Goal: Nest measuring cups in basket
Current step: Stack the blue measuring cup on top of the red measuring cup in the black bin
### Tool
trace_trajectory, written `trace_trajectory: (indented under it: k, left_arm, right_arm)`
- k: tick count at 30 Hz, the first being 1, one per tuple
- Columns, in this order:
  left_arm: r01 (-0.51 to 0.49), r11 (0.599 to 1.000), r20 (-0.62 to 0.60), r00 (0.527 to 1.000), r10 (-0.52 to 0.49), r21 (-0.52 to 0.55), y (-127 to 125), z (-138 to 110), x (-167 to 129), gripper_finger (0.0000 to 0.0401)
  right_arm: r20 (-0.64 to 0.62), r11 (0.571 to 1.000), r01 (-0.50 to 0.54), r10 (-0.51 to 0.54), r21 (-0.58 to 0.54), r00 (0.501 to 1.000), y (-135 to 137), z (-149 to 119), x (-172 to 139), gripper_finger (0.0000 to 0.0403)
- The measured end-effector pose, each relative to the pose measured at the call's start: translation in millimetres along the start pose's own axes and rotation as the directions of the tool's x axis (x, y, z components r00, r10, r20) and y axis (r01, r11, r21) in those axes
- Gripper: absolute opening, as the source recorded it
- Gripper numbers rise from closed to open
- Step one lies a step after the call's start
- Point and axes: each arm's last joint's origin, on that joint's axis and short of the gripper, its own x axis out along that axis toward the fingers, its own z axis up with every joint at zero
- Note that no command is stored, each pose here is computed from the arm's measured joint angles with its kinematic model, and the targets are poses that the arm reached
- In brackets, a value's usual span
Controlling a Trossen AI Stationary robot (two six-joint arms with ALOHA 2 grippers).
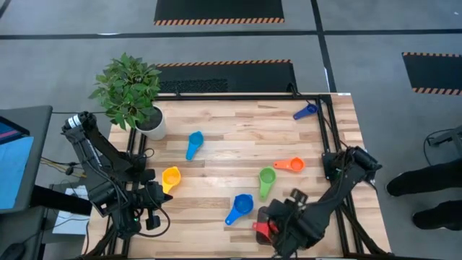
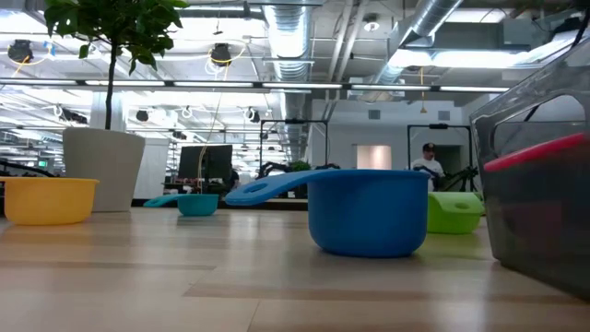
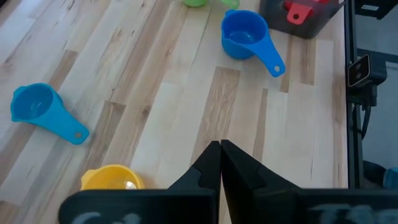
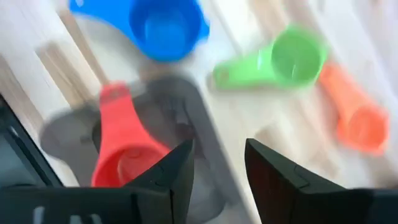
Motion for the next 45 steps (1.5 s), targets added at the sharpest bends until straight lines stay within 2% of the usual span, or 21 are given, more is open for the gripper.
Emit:
trace_trajectory:
  k: [4, 10, 17, 19, 24, 28, 33, 37, 45]
  left_arm:
    - [0.000, 1.000, 0.000, 1.000, 0.000, 0.000, 0.0, 0.0, 0.0, 0.0000]
    - [0.000, 1.000, 0.001, 1.000, 0.000, 0.000, 0.0, 0.0, 0.0, 0.0000]
    - [-0.001, 1.000, 0.001, 1.000, 0.001, 0.000, 0.1, 0.1, 0.1, 0.0000]
    - [0.000, 1.000, 0.001, 1.000, 0.000, -0.001, 0.0, 0.1, 0.1, 0.0000]
    - [0.002, 1.000, -0.003, 1.000, -0.002, -0.001, 0.0, 0.0, 0.0, 0.0000]
    - [0.004, 1.000, -0.008, 1.000, -0.004, 0.000, 0.0, -0.2, 0.0, 0.0000]
    - [0.002, 1.000, -0.010, 1.000, -0.002, 0.002, 0.2, -0.3, 0.0, 0.0000]
    - [0.001, 1.000, -0.010, 1.000, -0.001, 0.002, 0.3, -0.3, 0.0, 0.0000]
    - [0.004, 1.000, -0.009, 1.000, -0.004, 0.000, -0.1, -0.2, 0.1, 0.0000]
  right_arm:
    - [0.098, 0.998, -0.021, 0.027, -0.064, 0.995, -7.6, 36.2, -5.1, 0.0150]
    - [0.204, 0.992, -0.011, 0.037, -0.127, 0.978, -21.8, 88.3, 12.0, 0.0124]
    - [0.121, 0.974, -0.178, 0.195, -0.140, 0.973, -38.9, 142.4, 45.9, 0.0112]
    - [0.077, 0.957, -0.249, 0.262, -0.152, 0.962, -40.3, 153.0, 58.6, 0.0116]
    - [-0.068, 0.933, -0.321, 0.314, -0.163, 0.947, -36.9, 157.7, 88.2, 0.0155]
    - [-0.175, 0.941, -0.272, 0.239, -0.201, 0.955, -26.1, 147.2, 117.0, 0.0207]
    - [-0.213, 0.936, -0.254, 0.204, -0.243, 0.956, -10.7, 136.7, 134.3, 0.0263]
    - [-0.236, 0.937, -0.218, 0.154, -0.273, 0.959, -4.4, 129.0, 145.7, 0.0280]
    - [-0.290, 0.935, -0.163, 0.069, -0.314, 0.954, 4.5, 118.5, 176.8, 0.0282]
